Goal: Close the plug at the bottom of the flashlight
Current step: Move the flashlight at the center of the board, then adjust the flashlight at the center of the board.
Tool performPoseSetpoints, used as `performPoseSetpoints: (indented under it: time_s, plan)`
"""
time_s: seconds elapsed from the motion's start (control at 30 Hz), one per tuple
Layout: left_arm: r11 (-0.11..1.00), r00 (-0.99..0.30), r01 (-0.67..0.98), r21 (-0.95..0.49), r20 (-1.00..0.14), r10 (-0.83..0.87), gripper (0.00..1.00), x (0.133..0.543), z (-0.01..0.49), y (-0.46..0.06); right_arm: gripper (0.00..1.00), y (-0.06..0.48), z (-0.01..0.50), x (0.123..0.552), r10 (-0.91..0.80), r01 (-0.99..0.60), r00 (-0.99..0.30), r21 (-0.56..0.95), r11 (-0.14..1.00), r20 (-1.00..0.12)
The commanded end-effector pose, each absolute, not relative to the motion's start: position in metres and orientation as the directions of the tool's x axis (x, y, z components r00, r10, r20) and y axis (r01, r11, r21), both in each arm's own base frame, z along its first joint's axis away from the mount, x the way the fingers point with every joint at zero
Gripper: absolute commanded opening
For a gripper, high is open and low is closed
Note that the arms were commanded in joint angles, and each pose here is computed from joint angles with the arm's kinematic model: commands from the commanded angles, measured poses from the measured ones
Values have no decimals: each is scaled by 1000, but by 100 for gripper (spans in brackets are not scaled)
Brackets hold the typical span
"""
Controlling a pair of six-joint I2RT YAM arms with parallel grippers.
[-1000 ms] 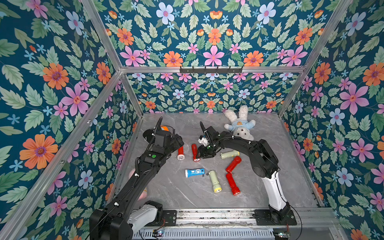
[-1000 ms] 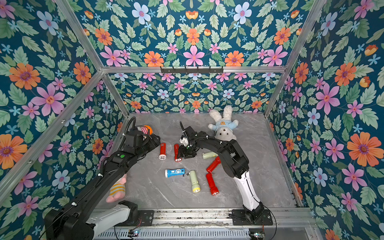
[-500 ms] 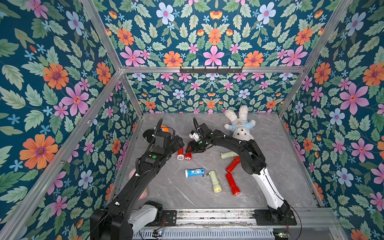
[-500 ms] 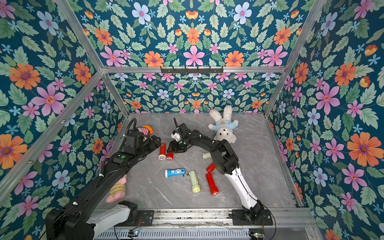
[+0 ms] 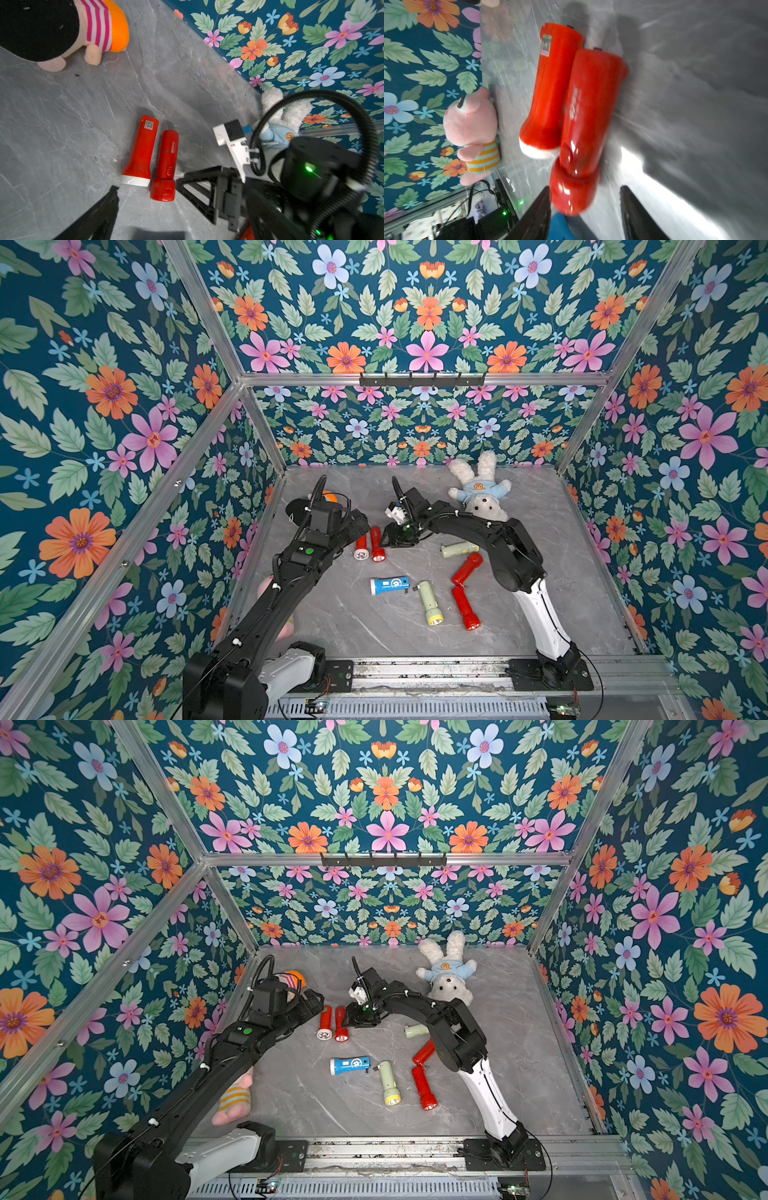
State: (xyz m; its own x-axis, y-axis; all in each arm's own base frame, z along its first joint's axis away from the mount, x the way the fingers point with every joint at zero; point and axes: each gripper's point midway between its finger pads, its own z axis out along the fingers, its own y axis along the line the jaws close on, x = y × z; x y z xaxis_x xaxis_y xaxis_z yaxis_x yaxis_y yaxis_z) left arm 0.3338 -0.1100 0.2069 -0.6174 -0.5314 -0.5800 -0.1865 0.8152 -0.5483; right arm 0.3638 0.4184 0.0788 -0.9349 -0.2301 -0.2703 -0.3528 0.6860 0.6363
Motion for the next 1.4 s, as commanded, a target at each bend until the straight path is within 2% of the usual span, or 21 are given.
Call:
performPoseSetpoints:
  time_s: [0.0,0.13,0.27,0.47,0.63,0.83,1.03,1.37]
  plan:
    - [833,-613,-153,-531,-610,-501,98,339,213,-111,58,390,125,382,-185,-453,-846,492,743,-500]
    - [840,-660,-90,-535,-600,-453,95,339,212,-125,60,344,153,368,-181,-463,-790,376,803,-586]
    - [858,-706,-57,-510,-588,-396,93,328,197,-138,61,288,147,347,-171,-375,-796,252,892,-581]
    - [894,-776,56,-445,-583,-241,93,325,179,-196,59,205,133,321,22,-164,-856,312,936,-517]
    - [878,-783,203,-434,-610,-120,93,332,179,-253,59,155,126,311,130,-26,-865,301,953,-485]
    - [869,-836,244,-430,-547,-35,91,346,149,-295,54,136,113,317,210,56,-885,354,934,-416]
    - [794,-883,237,-559,-464,-63,92,338,134,-328,61,140,105,346,237,70,-889,394,916,-391]
    - [722,-931,177,-668,-352,-98,94,325,111,-351,58,157,78,372,211,61,-925,424,904,-317]
